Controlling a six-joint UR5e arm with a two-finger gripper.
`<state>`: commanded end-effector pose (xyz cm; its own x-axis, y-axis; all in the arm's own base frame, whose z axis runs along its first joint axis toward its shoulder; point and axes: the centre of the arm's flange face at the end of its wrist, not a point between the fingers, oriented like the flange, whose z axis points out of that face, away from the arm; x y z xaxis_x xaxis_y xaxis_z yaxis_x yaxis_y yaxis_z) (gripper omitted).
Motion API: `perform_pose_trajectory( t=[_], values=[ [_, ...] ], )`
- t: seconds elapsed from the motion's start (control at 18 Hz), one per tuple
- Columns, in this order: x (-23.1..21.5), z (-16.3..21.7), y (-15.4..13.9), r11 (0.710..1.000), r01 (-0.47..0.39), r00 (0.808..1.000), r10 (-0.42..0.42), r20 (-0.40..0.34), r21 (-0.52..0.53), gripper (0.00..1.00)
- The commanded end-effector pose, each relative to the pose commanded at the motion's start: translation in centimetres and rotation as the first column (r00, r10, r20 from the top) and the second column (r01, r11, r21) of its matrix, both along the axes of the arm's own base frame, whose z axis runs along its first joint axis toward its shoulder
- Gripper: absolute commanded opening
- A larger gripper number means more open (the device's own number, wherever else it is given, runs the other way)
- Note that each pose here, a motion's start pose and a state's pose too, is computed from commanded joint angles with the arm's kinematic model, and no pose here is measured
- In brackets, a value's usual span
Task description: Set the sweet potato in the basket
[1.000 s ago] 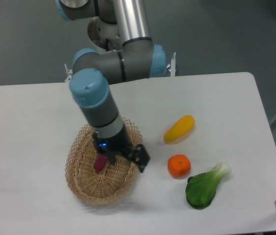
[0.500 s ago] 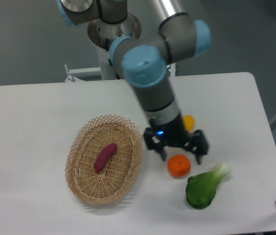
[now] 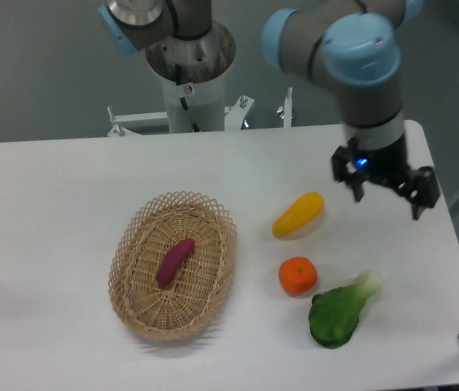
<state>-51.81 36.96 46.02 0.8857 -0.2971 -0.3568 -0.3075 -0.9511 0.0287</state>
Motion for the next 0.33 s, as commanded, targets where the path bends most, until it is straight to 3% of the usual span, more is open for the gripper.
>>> perform_pose_trajectory(
  t=[0.33],
  values=[
    [-0.6, 0.1, -2.2, 0.999, -0.01, 1.0, 0.009, 0.029, 0.034, 1.0]
  ],
)
